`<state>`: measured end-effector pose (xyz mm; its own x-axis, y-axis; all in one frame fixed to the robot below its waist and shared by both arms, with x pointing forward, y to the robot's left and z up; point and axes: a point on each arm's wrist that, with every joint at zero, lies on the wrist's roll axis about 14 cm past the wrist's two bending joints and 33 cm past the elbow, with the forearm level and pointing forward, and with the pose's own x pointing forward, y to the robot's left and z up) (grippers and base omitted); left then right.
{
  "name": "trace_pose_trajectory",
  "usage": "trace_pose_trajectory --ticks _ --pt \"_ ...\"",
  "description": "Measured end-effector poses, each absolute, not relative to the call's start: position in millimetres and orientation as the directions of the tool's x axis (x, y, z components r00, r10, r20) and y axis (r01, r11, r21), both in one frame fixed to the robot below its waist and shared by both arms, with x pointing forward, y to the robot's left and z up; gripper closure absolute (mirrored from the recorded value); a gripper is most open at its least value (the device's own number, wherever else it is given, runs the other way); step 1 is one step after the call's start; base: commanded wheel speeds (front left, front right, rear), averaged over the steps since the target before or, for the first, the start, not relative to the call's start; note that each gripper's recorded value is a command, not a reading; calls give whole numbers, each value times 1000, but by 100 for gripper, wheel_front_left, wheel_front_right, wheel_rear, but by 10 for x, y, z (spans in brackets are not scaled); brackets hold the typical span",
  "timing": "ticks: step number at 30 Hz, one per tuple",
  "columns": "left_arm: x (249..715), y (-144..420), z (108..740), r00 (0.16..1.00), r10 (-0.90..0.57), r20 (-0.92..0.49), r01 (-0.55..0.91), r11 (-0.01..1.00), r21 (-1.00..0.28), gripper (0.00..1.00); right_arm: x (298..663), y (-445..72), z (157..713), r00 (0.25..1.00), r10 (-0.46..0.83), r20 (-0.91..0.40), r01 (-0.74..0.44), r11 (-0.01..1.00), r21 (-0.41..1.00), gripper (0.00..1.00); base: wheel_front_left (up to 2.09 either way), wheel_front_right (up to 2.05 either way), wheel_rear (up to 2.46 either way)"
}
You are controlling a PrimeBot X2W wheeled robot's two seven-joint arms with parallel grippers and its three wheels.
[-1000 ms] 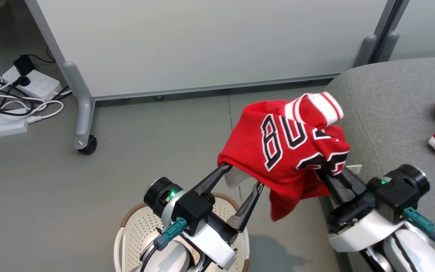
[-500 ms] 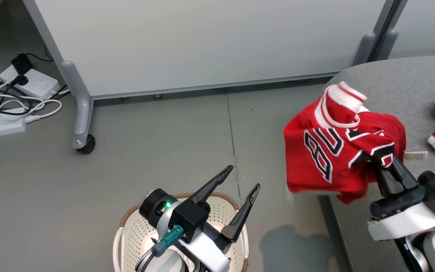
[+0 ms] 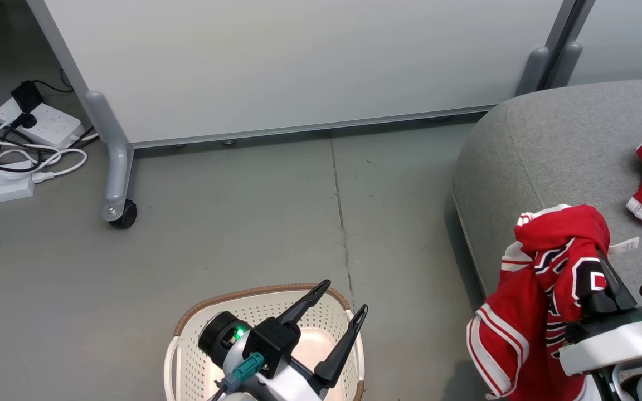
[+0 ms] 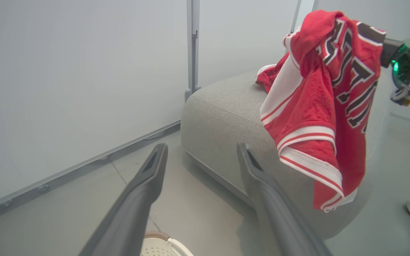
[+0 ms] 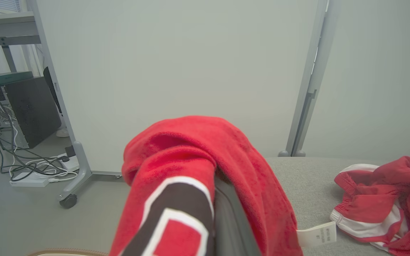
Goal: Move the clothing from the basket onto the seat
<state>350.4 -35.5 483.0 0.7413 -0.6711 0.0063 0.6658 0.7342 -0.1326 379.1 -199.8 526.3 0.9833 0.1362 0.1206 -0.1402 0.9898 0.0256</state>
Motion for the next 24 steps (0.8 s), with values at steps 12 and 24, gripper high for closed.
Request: trace_pose_trajectory --ticks 12,24 --pt "3473 -332 4790 745 -667 -5 660 738 -142 0 3756 -2056 5169 990 109 95 -114 992 50 100 0 0 0" --pt "3470 -401 4780 729 -684 -5 676 722 -149 0 3719 -2168 5219 991 77 109 -83 995 54 100 0 0 0"
